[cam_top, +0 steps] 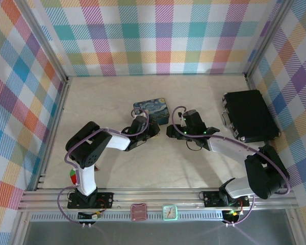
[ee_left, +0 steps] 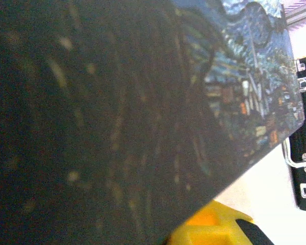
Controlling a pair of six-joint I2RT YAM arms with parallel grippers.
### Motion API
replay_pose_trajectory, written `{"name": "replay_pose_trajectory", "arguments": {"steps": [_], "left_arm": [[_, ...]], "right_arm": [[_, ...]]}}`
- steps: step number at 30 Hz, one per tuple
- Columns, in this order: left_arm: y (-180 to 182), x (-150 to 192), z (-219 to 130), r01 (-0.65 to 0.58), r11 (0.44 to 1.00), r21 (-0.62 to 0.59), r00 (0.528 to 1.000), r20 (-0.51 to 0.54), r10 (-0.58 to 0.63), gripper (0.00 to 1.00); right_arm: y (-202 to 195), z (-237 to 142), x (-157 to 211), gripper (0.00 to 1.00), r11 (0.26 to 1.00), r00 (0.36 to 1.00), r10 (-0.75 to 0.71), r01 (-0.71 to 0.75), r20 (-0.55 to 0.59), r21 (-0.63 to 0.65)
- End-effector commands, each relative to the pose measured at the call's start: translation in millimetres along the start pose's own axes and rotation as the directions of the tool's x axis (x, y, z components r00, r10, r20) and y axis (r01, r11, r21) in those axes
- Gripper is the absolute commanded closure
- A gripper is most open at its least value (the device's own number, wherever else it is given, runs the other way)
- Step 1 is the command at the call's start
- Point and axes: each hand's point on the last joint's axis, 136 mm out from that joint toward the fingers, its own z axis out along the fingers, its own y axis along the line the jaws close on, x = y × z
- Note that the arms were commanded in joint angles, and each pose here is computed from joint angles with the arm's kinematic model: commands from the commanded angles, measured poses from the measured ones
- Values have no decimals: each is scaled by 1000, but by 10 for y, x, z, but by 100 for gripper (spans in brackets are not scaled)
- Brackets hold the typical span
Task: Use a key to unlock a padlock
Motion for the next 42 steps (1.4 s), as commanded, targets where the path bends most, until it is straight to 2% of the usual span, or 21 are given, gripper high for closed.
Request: {"name": "replay_pose_trajectory", "arguments": {"steps": [1, 4, 6, 11, 19, 28, 37, 42], "left_arm": [[-248, -137, -115, 104, 988, 113, 994, 13, -106, 100], [-389, -219, -151, 179, 964, 196, 983, 16, -185, 100], [-437, -243, -157, 211, 949, 236, 975, 20, -222, 100], [-437, -253, -174, 226, 938, 263, 970, 31, -242, 100], [-448, -229, -218, 217, 939, 267, 973, 22, -231, 100], [-491, -325, -239, 227, 927, 298, 967, 44, -251, 100], [-544, -408, -229, 227, 919, 323, 963, 69, -262, 100], [-540, -428, -251, 225, 920, 320, 962, 79, -262, 100]], "right_arm": [[138, 66, -19, 49, 985, 996, 88, -87, -3, -146], [202, 134, -12, 63, 965, 991, 132, -129, -3, -228], [220, 196, -10, 68, 953, 989, 151, -144, 6, -266], [223, 351, -42, 65, 926, 978, 205, -185, 28, -328], [209, 524, -269, 66, 916, 976, 189, -137, 106, -376], [367, 640, -197, 69, 848, 977, 205, -148, 57, -509], [387, 643, -77, 65, 835, 968, 251, -205, 22, -510], [394, 649, -105, 68, 821, 958, 286, -239, 12, -518]]}}
